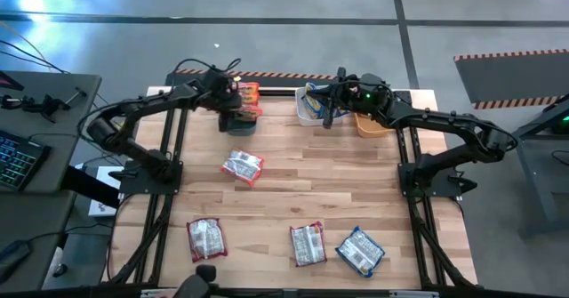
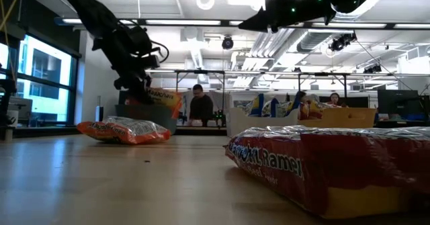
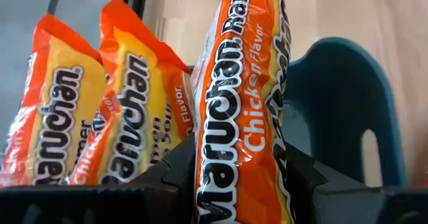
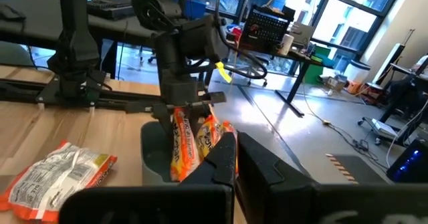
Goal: Sort Maruchan noodles
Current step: Put the right orange noodle pack into the blue bin
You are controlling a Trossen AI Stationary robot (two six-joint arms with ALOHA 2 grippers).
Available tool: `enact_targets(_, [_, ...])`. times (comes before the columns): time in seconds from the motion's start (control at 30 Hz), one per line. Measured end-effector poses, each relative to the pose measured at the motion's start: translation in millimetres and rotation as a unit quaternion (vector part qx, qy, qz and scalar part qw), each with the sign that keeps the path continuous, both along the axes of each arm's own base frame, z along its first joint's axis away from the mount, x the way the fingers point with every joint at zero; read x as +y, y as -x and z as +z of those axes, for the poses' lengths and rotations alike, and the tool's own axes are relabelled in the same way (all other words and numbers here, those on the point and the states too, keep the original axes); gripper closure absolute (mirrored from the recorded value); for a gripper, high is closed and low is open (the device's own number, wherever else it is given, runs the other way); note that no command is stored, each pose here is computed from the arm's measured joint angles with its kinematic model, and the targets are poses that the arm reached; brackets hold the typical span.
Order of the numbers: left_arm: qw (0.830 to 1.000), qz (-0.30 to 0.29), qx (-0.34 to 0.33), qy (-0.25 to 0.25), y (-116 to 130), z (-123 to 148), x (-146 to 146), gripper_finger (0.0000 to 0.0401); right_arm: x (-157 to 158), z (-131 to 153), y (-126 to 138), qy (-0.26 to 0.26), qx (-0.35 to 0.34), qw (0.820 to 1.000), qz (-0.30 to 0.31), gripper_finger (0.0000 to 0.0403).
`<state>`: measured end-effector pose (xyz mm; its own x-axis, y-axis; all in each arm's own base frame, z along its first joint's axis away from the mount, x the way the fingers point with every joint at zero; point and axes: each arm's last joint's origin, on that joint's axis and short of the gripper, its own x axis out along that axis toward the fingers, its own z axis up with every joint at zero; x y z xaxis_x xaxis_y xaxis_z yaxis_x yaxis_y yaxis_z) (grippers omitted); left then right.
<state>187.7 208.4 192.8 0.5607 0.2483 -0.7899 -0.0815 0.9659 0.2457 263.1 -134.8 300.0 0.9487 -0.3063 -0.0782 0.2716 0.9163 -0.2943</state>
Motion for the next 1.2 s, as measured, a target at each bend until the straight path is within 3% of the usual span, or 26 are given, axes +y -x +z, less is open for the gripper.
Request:
enact_targets(0.23, [1.0, 0.011, 0.011, 0.005, -3.5, -10.3, 4.7, 0.0273, 0.1, -1.0, 0.0, -0.003, 0.004, 1.0, 0.0, 0.0402])
enact_targets(0.5, [0.997, 0.065, 0.044, -0.011, -5.4, -13.1, 4.4, 0.0206, 0.1, -0.9, 0.0, -0.002, 0.004, 1.0, 0.0, 0.0402])
enact_targets(1.07, [0.988, 0.092, 0.089, -0.092, -19.1, 0.9, -17.4, 0.0201, 0.0, -0.9, 0.1, -0.002, 0.004, 1.0, 0.0, 0.0402])
enact_targets(1.2, [0.987, 0.109, 0.083, -0.09, -20.4, 3.5, -20.9, 0.0201, 0.1, -0.9, 0.0, -0.002, 0.005, 1.0, 0.0, 0.0402])
